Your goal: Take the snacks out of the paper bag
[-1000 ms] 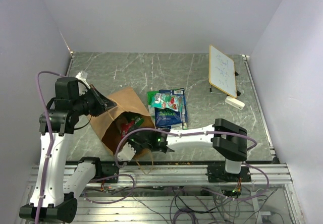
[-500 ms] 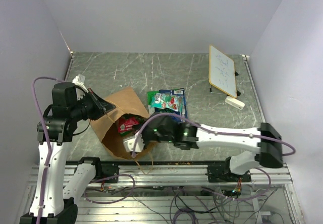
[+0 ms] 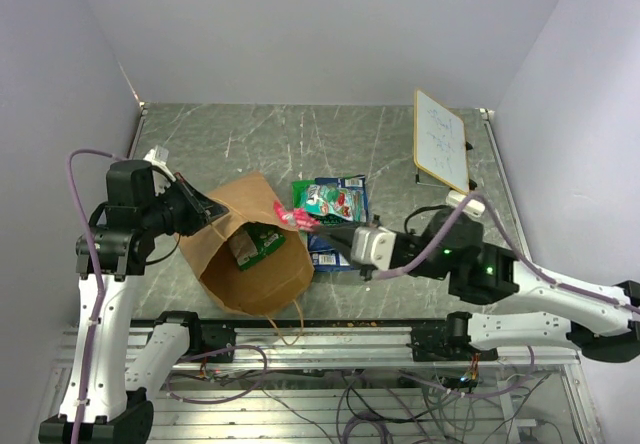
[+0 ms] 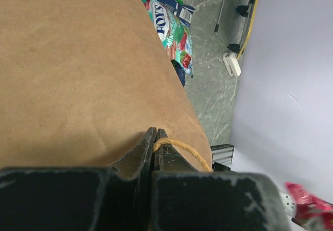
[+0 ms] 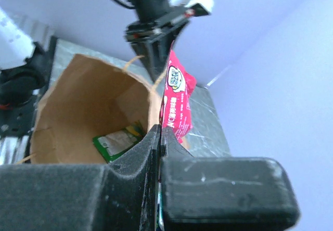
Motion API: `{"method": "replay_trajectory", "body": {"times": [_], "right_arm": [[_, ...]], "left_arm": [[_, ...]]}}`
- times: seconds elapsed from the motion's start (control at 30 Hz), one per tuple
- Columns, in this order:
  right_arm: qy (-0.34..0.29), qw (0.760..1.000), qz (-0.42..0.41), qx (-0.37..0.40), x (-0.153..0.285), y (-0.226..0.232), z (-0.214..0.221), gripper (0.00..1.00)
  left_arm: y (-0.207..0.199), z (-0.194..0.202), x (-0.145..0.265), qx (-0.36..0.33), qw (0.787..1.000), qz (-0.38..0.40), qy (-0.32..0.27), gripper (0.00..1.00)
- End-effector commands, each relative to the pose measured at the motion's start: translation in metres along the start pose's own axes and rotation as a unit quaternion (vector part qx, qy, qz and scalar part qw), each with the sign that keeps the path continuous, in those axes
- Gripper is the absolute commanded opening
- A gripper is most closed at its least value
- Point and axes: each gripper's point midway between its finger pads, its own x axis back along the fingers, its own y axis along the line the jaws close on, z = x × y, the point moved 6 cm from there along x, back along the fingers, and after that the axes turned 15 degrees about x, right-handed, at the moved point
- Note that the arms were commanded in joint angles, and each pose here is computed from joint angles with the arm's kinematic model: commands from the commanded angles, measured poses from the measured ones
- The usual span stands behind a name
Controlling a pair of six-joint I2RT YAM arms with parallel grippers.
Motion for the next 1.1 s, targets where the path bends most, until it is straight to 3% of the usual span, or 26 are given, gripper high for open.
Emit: {"method": "replay_trajectory", "body": {"times": [0.0, 0.1, 0.23, 0.43, 0.9, 1.07], "right_arm": [[0.084, 0.991, 0.100, -0.035, 0.020, -0.019, 0.019, 0.00], [0.185, 0.974, 0.131, -0.023, 0.027, -0.011, 0.053, 0.00], [0.290, 0.955, 0.066, -0.003, 0.025, 0.022, 0.111, 0.00], [0.347, 0.936, -0.008, -0.050, 0.025, 0.054, 0.174, 0.00], [0.394, 0.908, -0.139, -0.032, 0.019, 0.117, 0.225, 0.00], [0.377, 0.905, -0.194, -0.045, 0.018, 0.142, 0.229, 0.00]], "left_arm": [[-0.005, -0.006, 0.004, -0.009, 1.000, 0.002, -0.025, 0.07], [-0.008, -0.006, 0.010, -0.011, 0.999, 0.007, -0.032, 0.07], [-0.005, -0.002, 0.015, -0.009, 0.999, 0.005, -0.039, 0.07], [-0.001, 0.004, 0.017, 0.002, 0.999, 0.014, -0.035, 0.07], [0.000, 0.007, 0.025, -0.006, 0.999, 0.009, -0.033, 0.07], [0.002, 0.010, 0.021, 0.001, 1.000, 0.016, -0.023, 0.07]]}}
